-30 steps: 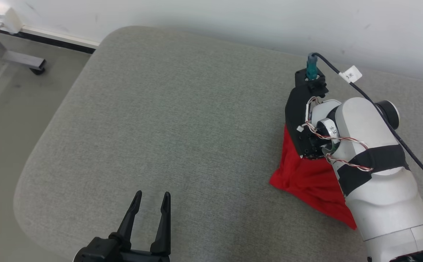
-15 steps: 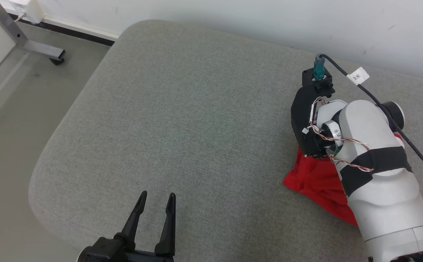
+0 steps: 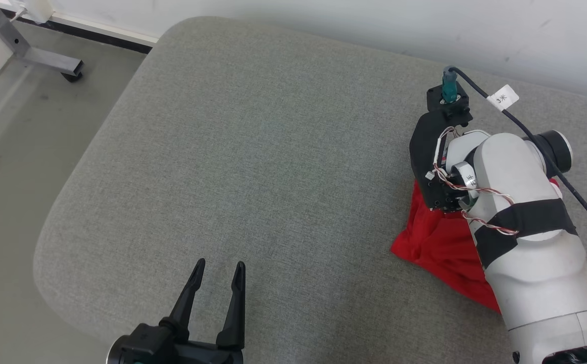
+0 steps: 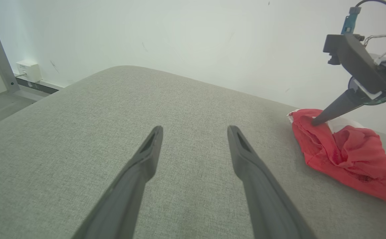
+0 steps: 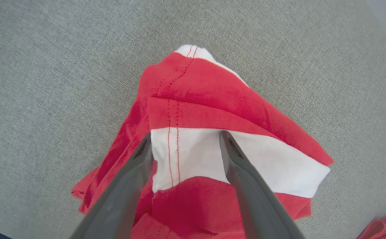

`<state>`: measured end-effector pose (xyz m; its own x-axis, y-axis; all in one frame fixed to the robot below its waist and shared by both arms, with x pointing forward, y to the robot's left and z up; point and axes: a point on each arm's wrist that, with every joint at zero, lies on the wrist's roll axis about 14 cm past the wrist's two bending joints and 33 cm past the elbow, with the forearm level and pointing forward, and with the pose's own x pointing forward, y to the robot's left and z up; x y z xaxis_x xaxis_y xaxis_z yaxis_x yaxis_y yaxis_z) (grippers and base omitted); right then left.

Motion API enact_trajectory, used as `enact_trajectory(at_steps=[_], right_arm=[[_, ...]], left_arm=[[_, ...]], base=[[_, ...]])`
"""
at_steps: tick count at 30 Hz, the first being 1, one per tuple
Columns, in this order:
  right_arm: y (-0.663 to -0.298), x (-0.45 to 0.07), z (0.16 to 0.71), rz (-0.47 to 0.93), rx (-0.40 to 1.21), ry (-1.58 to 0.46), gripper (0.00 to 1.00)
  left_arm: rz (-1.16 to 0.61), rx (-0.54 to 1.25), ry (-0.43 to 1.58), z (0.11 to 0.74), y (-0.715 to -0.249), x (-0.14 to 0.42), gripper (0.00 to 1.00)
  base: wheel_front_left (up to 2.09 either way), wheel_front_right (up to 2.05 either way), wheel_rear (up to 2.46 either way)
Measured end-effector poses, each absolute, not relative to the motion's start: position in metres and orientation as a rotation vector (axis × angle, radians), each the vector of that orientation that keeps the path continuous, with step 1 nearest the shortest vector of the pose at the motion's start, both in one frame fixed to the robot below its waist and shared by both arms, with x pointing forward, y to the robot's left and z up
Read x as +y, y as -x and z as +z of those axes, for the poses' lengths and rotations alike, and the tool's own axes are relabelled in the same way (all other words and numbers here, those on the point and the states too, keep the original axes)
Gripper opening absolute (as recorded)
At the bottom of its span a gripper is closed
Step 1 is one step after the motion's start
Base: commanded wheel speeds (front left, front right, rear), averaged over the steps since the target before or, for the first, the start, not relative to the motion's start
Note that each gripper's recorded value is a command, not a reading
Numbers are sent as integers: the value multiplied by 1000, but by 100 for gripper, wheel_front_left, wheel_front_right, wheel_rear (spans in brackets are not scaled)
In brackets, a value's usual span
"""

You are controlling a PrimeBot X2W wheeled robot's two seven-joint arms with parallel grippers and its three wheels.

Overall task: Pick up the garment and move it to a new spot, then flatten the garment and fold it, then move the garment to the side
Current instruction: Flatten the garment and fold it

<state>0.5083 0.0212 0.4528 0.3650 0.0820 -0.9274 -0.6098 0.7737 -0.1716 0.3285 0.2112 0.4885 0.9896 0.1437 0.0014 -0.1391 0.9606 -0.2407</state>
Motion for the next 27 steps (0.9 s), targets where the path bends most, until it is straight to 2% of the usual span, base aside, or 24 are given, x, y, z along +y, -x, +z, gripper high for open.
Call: enact_trajectory(at_steps=[2,4,5,7,8,9,10,11,12,27], right_arm=[[-509,20,452,472,1119,549,91],[-509,19,453,468,1116,552,73],[-510,19,453,468,1115,552,49],[-510,20,454,468,1113,553,36],[-510,21,454,471,1108,555,33],[-511,22,455,473,1100,556,20],[-511,22,454,475,1100,557,11],[-512,25,455,482,1087,556,8],[-513,26,456,485,1079,556,0],[-553,46,468,502,868,447,0]], left_arm=[[139,-22,241,490,-331,211,100],[136,-25,240,491,-332,210,100],[135,-25,241,491,-332,210,100],[135,-25,243,490,-332,210,100],[136,-25,246,490,-332,210,100],[137,-24,247,490,-332,210,100],[137,-23,247,490,-332,210,100],[138,-23,246,490,-333,211,100],[138,-22,246,490,-333,211,100],[153,-19,251,490,-336,213,100]], base=[[0,0,0],[0,0,0],[0,0,0],[0,0,0],[0,0,0],[0,0,0],[0,0,0],[0,0,0],[0,0,0],[0,0,0]])
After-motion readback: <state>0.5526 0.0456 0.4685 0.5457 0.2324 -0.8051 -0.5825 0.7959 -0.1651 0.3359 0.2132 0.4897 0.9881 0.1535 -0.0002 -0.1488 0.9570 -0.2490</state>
